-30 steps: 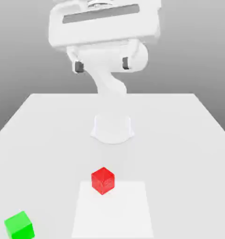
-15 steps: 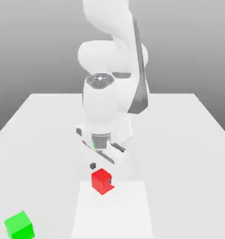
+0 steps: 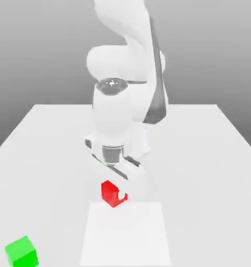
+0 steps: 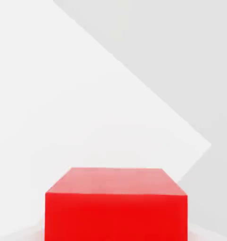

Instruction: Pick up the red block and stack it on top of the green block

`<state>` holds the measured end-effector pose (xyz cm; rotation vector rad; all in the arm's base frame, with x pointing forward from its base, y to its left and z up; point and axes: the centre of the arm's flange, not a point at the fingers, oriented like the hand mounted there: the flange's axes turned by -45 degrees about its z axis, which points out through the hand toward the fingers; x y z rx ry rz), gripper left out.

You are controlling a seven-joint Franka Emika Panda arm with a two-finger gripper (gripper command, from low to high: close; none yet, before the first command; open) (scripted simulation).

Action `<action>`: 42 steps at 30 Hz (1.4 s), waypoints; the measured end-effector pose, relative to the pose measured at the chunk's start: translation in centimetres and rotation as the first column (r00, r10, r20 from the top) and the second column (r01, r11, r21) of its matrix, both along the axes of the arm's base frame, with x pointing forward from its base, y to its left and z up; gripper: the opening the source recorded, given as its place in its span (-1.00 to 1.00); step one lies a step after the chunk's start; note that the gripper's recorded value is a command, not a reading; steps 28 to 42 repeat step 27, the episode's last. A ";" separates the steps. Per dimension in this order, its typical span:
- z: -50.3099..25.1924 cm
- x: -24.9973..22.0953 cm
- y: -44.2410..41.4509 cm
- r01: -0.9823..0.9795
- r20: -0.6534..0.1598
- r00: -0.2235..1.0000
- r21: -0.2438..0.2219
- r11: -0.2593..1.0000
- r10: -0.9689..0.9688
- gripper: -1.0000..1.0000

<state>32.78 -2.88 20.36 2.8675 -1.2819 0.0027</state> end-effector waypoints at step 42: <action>-1.2 15.6 -20.0 0.937 0.001 0.348 0.003 0.348 -0.937 1.00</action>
